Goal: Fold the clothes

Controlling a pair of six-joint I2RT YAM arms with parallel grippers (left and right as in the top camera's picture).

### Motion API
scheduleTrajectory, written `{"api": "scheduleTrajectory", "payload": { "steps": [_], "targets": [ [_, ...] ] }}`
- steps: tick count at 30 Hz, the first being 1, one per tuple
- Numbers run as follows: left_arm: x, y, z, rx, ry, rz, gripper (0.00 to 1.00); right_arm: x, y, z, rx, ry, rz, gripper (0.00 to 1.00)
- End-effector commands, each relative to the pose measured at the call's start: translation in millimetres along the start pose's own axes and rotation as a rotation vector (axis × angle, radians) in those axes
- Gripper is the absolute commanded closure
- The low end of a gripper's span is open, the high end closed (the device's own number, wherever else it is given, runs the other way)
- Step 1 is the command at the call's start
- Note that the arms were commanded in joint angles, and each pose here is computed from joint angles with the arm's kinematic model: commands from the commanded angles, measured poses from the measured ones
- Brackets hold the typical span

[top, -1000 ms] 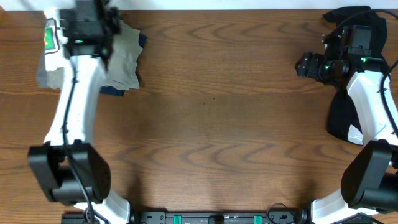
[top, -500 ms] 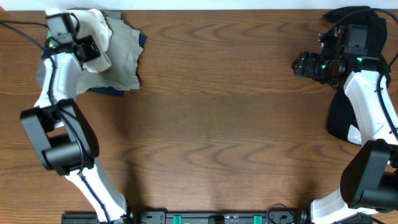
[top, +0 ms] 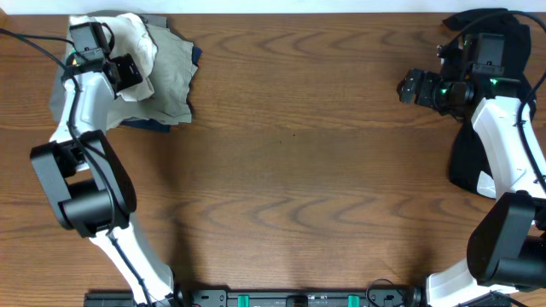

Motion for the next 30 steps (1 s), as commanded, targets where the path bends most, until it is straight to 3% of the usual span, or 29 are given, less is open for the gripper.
{"api": "scheduleTrajectory", "payload": {
  "steps": [1, 6, 13, 16, 22, 30],
  "targets": [
    [-54.5, 0.3, 28.6, -0.003, -0.109, -0.026, 0.02, -14.0, 14.1, 13.4, -0.058, -0.05, 0.024, 0.01],
    [-140.2, 13.1, 66.4, -0.032, -0.294, -0.034, 0.02, -56.0, 34.9, 44.9, -0.126, -0.167, 0.054, 0.01],
    [-211.3, 26.7, 76.3, -0.052, -0.406, -0.035, 0.02, -133.4, 70.9, 65.5, -0.161, -0.317, 0.146, 0.01],
    [-221.2, 28.6, 78.0, -0.056, -0.426, -0.035, 0.02, -168.5, 92.1, 70.2, -0.093, -0.392, 0.267, 0.01],
    [-219.3, 28.2, 77.4, -0.055, -0.421, -0.035, 0.02, -203.9, 124.8, 51.1, 0.122, -0.302, 0.51, 0.01],
    [-219.3, 28.2, 77.4, -0.054, -0.421, -0.036, 0.02, -196.1, 112.1, 39.4, 0.133, -0.258, 0.44, 0.01]
  ]
}}
Point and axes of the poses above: each gripper's point midway between its finger pads, its own x axis out along the fingers, its own y axis along the line the jaws close on, z = x × y, the point moved 2 cm from there along -x, back along the fingers, and after that the axes turned 9 degrees about x, right-handed, at the moved point
